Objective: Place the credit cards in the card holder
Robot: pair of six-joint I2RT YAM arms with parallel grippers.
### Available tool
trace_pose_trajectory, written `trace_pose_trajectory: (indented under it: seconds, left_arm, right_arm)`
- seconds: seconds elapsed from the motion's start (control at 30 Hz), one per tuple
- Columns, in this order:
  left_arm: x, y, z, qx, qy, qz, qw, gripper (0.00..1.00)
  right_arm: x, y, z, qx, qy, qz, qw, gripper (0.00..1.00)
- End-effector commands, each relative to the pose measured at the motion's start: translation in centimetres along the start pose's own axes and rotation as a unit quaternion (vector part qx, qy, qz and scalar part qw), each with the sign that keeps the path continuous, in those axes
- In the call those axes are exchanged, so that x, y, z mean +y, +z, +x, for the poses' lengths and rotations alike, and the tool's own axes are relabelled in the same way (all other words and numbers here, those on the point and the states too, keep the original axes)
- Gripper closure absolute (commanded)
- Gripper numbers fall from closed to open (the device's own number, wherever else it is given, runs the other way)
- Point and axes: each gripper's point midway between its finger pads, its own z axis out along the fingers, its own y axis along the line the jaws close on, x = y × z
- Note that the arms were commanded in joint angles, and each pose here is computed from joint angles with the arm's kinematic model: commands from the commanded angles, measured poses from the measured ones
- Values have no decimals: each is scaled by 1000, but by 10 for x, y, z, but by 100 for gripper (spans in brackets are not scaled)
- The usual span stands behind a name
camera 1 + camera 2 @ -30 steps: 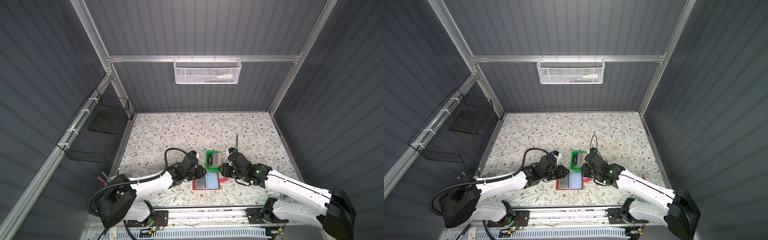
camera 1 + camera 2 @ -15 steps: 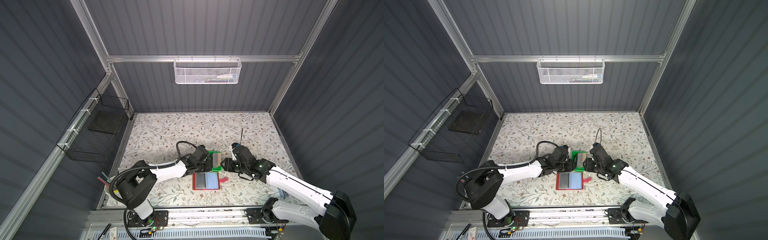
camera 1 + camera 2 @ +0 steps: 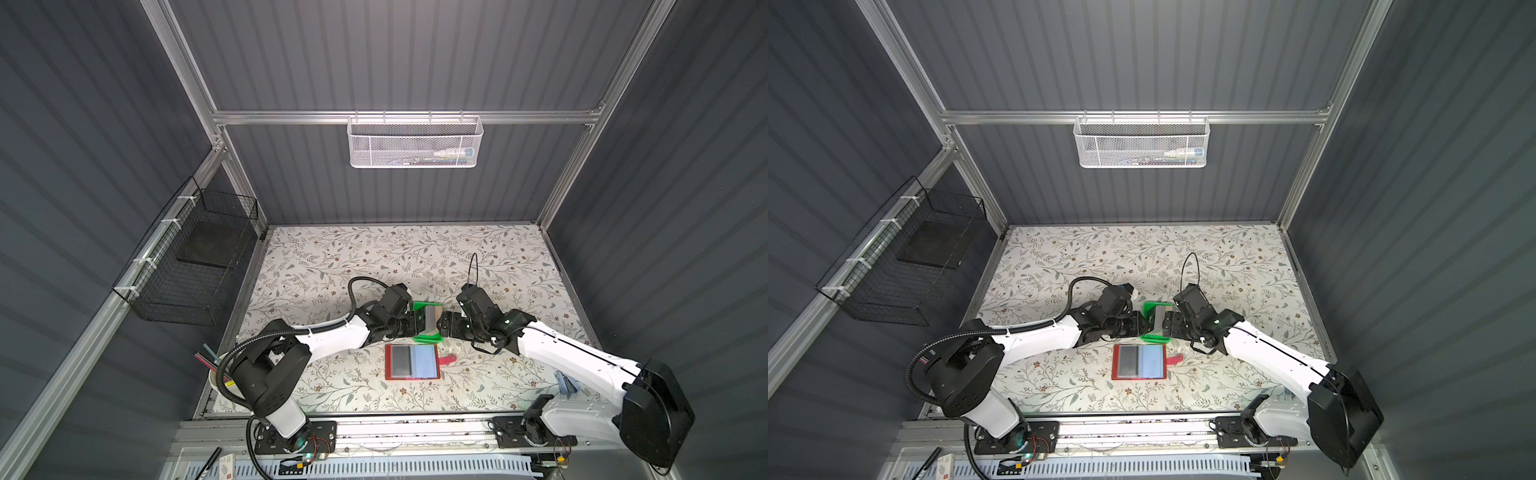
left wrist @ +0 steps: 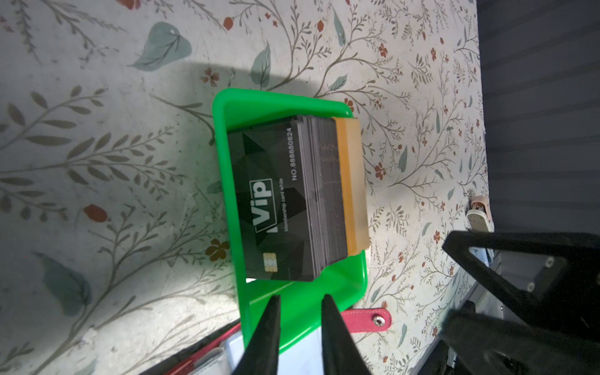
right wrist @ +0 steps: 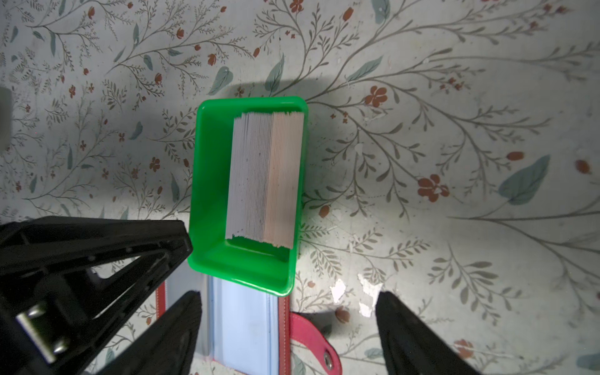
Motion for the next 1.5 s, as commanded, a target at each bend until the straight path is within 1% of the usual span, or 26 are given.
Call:
trace_pose_trajectory:
  seconds: [0.0, 0.1, 0.33, 0.4, 0.5, 0.7, 0.83, 0.93, 1.03, 1.23, 1.47]
  left_arm:
    - [-3, -7, 6, 17, 17, 15, 1000, 76]
    - [-2, -11, 7, 20, 22, 13, 999, 75]
    - [7, -21, 8, 19, 20, 10, 1000, 75]
    - [8, -20, 8, 20, 16, 19, 999, 75]
    - [8, -18, 6, 17, 19, 18, 999, 75]
    - [5, -17, -7, -7, 6, 17, 1000, 76]
    - [1, -14, -10, -10, -4, 27, 1000, 77]
    - [1, -12, -9, -9, -8, 30, 999, 77]
    - [3, -11, -8, -7, -12, 28, 1000, 78]
    - [3, -15, -7, -13, -17, 32, 999, 78]
    - [7, -18, -3, -15, -19, 31, 999, 78]
  right_arm:
    - [9, 4, -16, -20, 5, -7, 1000, 6]
    - [14, 13, -15, -7, 3, -9, 1000, 1]
    - [18, 37, -15, 10, 4, -8, 1000, 1]
    - [24, 40, -17, 14, -5, -14, 1000, 1]
    - [21, 44, -21, 12, -10, -1, 1000, 2]
    - [23, 55, -18, 27, -16, -13, 999, 3]
    - [18, 67, -14, 44, -30, 3, 999, 3]
    - [22, 71, -15, 42, -46, -10, 998, 5]
    - [23, 73, -19, 44, -61, -8, 997, 8]
    - [31, 78, -22, 53, -100, -23, 993, 13]
    - [36, 83, -29, 57, -125, -30, 990, 19]
